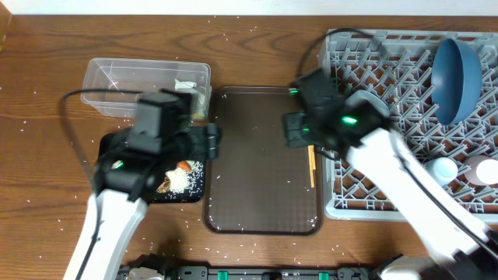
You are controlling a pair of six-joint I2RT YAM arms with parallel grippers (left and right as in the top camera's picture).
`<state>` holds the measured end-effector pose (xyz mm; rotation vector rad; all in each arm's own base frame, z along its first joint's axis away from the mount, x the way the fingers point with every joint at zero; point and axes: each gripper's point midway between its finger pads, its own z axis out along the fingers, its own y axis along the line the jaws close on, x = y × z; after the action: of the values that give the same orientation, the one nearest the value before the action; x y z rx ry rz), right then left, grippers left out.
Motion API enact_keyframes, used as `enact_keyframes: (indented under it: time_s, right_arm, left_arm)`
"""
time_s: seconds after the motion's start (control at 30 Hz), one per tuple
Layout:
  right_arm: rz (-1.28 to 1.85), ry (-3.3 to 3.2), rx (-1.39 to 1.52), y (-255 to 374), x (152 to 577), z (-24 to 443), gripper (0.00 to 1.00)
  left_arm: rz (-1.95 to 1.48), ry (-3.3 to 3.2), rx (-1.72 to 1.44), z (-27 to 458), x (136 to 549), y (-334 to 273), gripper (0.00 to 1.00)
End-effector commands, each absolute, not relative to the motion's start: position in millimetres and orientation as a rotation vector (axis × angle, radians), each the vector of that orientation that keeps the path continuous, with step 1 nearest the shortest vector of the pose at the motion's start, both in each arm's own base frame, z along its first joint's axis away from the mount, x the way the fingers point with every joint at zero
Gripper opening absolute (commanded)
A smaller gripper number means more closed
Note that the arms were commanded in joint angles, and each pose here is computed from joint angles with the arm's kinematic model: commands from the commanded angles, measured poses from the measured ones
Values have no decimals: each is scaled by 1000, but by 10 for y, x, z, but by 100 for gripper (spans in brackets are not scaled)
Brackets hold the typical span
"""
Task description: Sort waste into correct bins and load items into the dishwasher rack
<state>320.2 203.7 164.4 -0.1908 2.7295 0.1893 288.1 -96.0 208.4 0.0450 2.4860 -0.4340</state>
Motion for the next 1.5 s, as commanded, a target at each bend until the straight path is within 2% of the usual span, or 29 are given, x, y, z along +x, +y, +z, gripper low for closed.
enact_keyframes:
  time_s: [0.0,0.1,0.2,0.3,0.7,0.93,1.03,1.13,1.27,1.4,1.47]
  right_arm:
    - [-64,2727,-69,1892,3419,1280,60]
    - [-150,2759,-68,1897,3545,911,58]
    - [-224,2808,-69,1861,3597,547,56]
    - [-295,2848,-60,1761,3602,317,58]
    - [-256,2923,1,1642,3631,104,65]
    - [-43,3056,-77,1934,3479,-227,59]
    - [30,3084,-198,2049,3406,-264,55]
    - [2,3061,-224,2036,3424,-180,76]
    - [18,3039,-213,2016,3435,12,79]
    - [55,2990,-207,2033,3472,254,73]
    - [76,2964,-206,2065,3497,338,57]
  left_arm:
    - [-389,2463,-14,2185,2831,-733,86]
    - [-372,2466,-62,2199,2780,-617,98]
    - [-368,2472,-74,2187,2770,-592,98]
    - [-368,2476,-75,2174,2768,-592,98]
    - [-368,2482,-76,2156,2772,-592,98]
    - [-368,2482,-76,2156,2772,-592,98]
    - [-368,2482,-76,2156,2772,-592,98]
    - [-368,2482,-76,2156,2772,-592,98]
    - [-368,2482,-76,2156,2772,-592,98]
    - [-368,2482,-76,2156,2772,-592,98]
    - [-368,2482,-76,2156,2772,-592,98]
